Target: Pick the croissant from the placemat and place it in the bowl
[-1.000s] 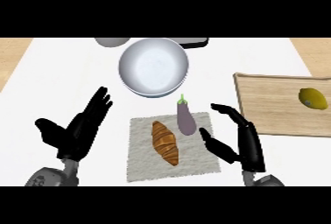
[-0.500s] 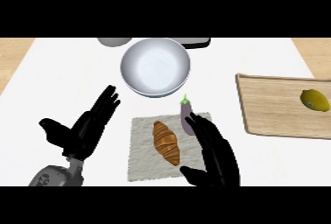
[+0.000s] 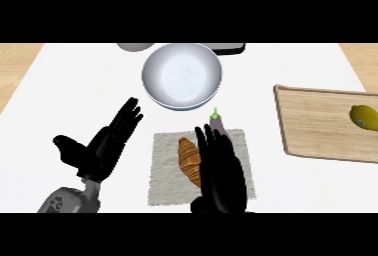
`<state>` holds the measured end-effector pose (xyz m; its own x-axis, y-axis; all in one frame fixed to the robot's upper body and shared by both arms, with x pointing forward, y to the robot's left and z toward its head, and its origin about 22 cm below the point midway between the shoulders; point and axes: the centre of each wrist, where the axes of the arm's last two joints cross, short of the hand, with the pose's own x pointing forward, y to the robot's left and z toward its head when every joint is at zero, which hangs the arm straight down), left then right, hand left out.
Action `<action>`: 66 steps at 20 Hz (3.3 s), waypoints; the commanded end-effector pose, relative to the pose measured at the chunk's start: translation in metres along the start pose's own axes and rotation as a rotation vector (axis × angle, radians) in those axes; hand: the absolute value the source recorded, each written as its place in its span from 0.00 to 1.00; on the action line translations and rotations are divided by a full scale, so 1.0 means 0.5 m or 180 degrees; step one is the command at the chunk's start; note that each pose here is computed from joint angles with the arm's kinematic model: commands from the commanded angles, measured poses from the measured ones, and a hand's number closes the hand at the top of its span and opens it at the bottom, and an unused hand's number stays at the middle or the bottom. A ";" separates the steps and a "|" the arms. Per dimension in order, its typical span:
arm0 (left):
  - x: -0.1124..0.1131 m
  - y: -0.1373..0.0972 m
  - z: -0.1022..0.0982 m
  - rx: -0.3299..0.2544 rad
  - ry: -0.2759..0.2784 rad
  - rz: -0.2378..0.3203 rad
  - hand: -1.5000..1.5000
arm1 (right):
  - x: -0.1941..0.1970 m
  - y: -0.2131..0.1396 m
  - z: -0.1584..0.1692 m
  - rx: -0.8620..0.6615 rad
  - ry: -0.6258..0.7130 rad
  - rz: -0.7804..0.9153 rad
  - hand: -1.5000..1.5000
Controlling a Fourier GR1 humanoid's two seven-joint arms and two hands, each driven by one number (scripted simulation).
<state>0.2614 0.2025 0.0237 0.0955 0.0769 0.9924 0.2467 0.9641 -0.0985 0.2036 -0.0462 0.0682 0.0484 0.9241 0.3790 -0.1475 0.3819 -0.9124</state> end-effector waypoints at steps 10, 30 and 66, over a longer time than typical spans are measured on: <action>0.010 -0.023 -0.012 -0.0087 -0.0018 0.0002 0.50 | 0.077 -0.009 -0.048 0.0568 0.0992 0.0338 0.00; 0.001 -0.010 -0.016 -0.0091 -0.0055 0.0007 0.50 | 0.079 0.052 -0.094 0.0861 0.1117 0.0579 0.00; 0.012 0.025 -0.024 -0.0033 -0.0011 0.0016 0.50 | 0.005 0.154 -0.174 0.0582 0.0699 0.0637 1.00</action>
<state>0.2712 0.2001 0.0236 0.0877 0.0787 0.9930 0.2629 0.9597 -0.0993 0.2715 -0.0076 -0.0065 0.1465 0.9766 0.1572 -0.3428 0.1992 -0.9180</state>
